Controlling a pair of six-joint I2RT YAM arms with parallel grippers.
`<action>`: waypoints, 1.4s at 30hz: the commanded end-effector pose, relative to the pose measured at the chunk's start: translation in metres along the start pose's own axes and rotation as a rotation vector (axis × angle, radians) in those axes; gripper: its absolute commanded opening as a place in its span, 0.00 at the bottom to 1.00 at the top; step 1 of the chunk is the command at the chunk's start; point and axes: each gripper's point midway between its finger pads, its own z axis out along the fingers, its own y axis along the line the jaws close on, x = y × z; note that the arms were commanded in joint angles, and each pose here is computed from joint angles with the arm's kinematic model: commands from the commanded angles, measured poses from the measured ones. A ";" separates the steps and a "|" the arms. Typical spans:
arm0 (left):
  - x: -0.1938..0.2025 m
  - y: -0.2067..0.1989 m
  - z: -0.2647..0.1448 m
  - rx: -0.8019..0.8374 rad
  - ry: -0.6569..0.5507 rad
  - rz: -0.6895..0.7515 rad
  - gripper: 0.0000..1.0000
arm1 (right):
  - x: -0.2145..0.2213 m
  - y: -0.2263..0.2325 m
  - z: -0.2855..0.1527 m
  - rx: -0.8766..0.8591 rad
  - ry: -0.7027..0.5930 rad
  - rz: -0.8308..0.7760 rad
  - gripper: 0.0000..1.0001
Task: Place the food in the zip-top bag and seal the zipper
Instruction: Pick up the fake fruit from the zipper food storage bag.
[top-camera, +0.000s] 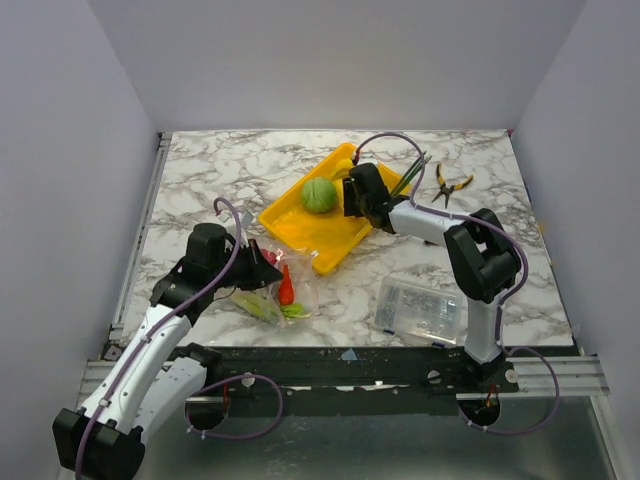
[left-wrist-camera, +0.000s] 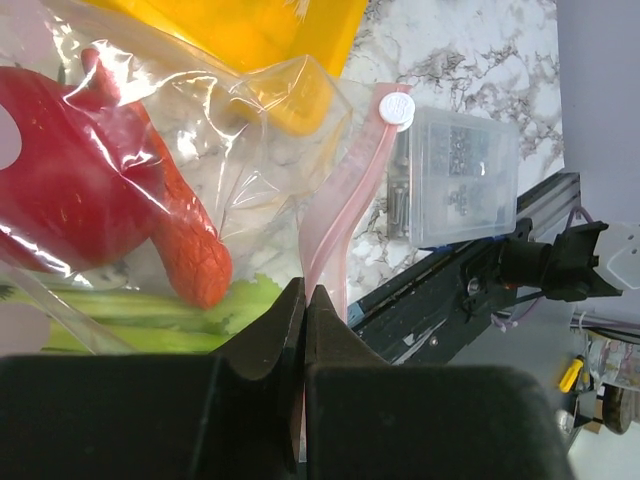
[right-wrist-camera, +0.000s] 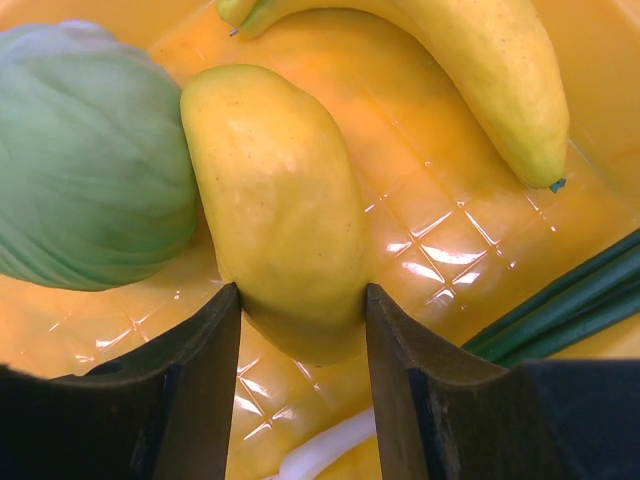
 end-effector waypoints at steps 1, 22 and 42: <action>-0.016 -0.011 -0.008 0.003 -0.043 0.039 0.00 | -0.029 -0.004 -0.020 0.004 -0.033 0.063 0.00; -0.092 -0.036 -0.058 -0.119 -0.255 -0.059 0.00 | -0.069 0.001 -0.068 -0.083 -0.075 0.150 0.00; -0.153 -0.059 -0.103 -0.089 -0.448 0.005 0.00 | -0.115 0.067 -0.165 -0.543 -0.130 0.281 0.00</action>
